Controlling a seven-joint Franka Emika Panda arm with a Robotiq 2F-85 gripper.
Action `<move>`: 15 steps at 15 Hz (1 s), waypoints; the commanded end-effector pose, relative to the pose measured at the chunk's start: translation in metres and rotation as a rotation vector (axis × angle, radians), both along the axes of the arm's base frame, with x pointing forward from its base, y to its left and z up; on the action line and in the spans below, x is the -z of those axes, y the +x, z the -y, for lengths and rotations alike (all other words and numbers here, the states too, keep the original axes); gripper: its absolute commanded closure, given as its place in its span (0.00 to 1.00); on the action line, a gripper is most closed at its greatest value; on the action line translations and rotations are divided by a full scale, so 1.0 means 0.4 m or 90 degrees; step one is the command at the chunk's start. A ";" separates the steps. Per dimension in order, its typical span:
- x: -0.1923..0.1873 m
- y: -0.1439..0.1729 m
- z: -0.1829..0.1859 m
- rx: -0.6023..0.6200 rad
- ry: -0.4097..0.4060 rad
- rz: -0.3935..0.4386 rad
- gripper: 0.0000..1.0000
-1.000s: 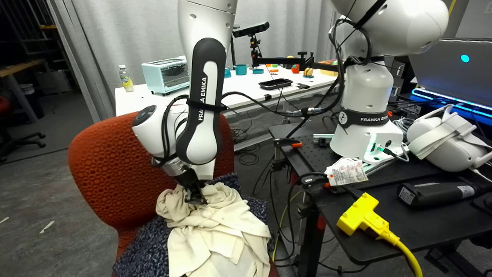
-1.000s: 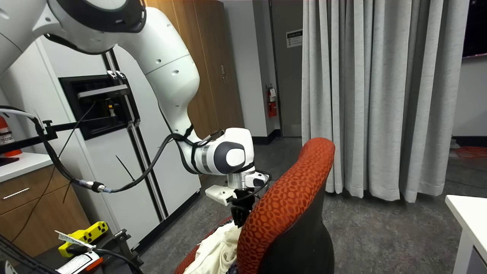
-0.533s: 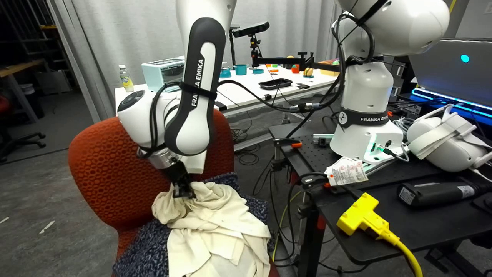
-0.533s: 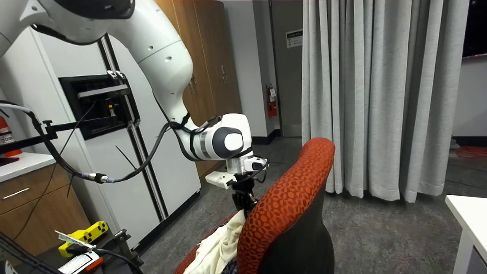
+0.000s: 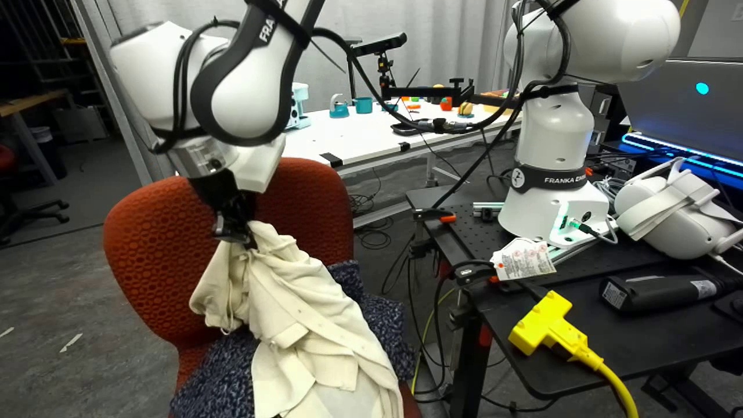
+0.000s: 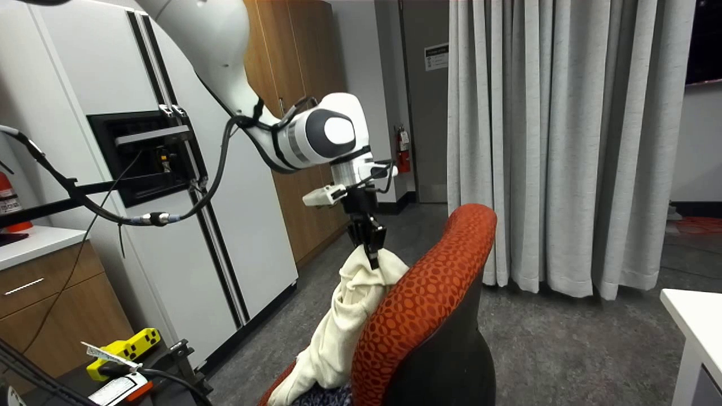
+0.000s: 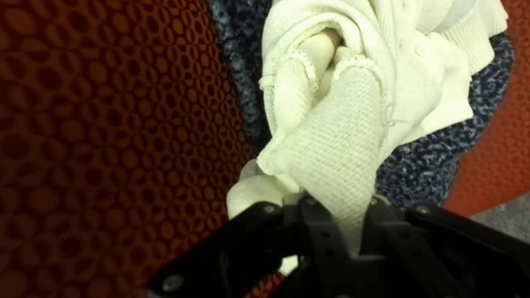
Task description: Put the white shirt on top of the chair.
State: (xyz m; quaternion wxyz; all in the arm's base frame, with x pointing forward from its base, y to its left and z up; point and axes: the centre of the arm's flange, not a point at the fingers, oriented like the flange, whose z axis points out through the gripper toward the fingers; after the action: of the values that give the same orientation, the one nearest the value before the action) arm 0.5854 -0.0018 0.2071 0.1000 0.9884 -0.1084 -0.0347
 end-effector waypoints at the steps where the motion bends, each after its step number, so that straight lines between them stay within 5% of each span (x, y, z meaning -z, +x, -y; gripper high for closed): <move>1: -0.201 -0.010 0.012 0.020 -0.007 0.041 0.96; 6: -0.307 0.003 0.020 0.036 -0.006 0.138 0.96; 15: -0.324 0.022 0.014 0.075 -0.003 0.278 0.96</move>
State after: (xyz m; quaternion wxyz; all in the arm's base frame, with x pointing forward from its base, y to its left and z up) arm 0.6027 -0.0065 0.3293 0.0780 0.9712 -0.1740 0.1431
